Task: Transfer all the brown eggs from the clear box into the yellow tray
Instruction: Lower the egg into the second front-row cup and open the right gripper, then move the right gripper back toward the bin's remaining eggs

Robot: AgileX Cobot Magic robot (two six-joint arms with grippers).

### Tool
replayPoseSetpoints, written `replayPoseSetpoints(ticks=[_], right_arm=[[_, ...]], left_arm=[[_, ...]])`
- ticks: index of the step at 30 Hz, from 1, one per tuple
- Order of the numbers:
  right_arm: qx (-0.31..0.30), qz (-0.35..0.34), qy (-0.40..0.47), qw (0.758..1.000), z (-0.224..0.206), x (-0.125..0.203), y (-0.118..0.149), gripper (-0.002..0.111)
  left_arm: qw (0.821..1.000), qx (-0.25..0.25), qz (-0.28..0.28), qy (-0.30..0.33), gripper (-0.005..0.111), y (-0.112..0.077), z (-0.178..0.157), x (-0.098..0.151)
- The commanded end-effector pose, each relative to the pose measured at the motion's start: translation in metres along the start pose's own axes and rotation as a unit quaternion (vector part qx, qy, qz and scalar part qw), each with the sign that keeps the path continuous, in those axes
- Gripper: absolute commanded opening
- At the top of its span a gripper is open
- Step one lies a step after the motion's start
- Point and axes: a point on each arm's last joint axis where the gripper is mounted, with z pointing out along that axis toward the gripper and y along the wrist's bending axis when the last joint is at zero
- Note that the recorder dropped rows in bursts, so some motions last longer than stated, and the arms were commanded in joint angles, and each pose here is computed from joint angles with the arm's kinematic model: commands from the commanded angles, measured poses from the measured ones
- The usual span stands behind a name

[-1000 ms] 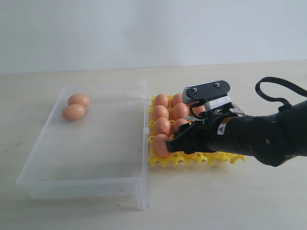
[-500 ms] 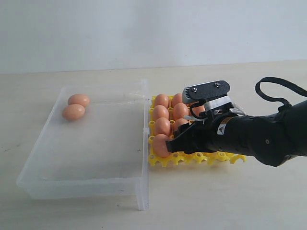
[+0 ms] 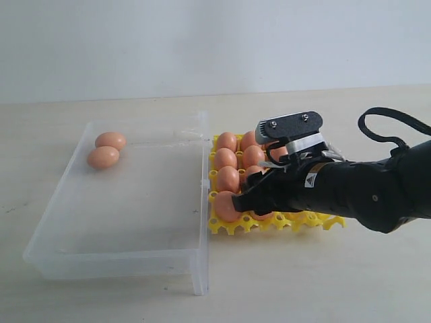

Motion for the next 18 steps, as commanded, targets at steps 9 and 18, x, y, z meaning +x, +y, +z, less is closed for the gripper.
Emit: replayPoseSetpoints(ticks=[9, 18], right_arm=[[-0.088, -0.098, 0.082, 0.988, -0.035, -0.097, 0.063, 0.030], [-0.146, -0.100, 0.073, 0.982, 0.012, -0.155, 0.107, 0.025]], left_arm=[[1.000, 0.000, 0.000, -0.007, 0.000, 0.000, -0.001, -0.002], [1.000, 0.000, 0.000, -0.007, 0.000, 0.000, -0.001, -0.002]])
